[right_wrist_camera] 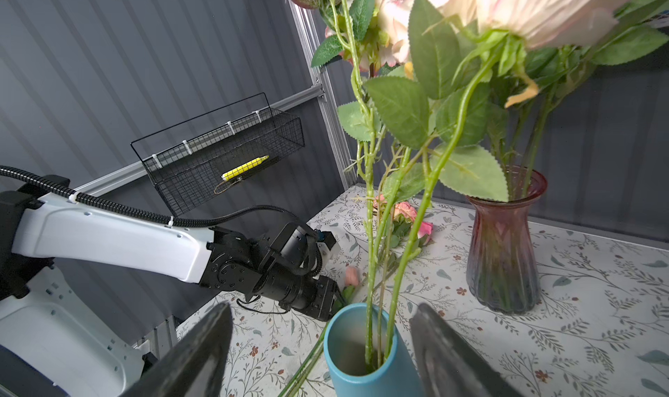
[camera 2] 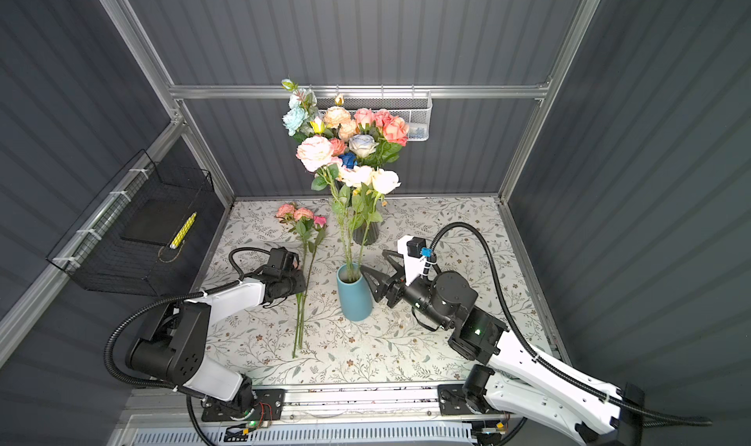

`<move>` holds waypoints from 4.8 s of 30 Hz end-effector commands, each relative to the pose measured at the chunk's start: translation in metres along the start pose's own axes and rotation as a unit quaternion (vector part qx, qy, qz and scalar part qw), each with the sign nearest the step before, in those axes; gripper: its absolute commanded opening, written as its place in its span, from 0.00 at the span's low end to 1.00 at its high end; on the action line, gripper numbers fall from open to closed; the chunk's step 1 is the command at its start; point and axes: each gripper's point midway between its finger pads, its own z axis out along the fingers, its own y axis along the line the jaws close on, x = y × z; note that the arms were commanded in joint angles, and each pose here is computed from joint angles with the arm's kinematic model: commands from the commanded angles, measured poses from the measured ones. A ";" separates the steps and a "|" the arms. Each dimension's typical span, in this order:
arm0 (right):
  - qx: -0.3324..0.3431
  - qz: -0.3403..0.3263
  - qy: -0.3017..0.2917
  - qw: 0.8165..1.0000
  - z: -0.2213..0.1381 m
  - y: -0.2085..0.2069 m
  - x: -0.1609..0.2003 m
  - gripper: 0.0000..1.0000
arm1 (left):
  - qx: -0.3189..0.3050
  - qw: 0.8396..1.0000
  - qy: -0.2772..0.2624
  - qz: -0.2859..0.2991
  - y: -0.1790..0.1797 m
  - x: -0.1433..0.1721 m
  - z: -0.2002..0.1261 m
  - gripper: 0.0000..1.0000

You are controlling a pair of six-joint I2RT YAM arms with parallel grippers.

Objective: Arrange flowers in a vase
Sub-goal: Pick up the flower from the flowers, then place the flower in the vase, then pick up the flower from the top-left of the table.

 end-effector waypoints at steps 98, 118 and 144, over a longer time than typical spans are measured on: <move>0.050 -0.029 0.152 0.987 0.068 -0.008 0.053 0.64 | 0.251 0.946 -0.203 -0.018 -0.048 -0.043 -0.212 1.00; -0.002 -0.017 0.075 0.997 0.014 0.014 0.014 0.83 | 0.030 0.997 -0.064 -0.020 -0.014 -0.036 -0.025 0.57; 0.005 -0.020 0.052 0.998 -0.004 0.013 -0.003 0.83 | -0.079 0.994 -0.072 0.006 0.002 -0.065 0.038 0.00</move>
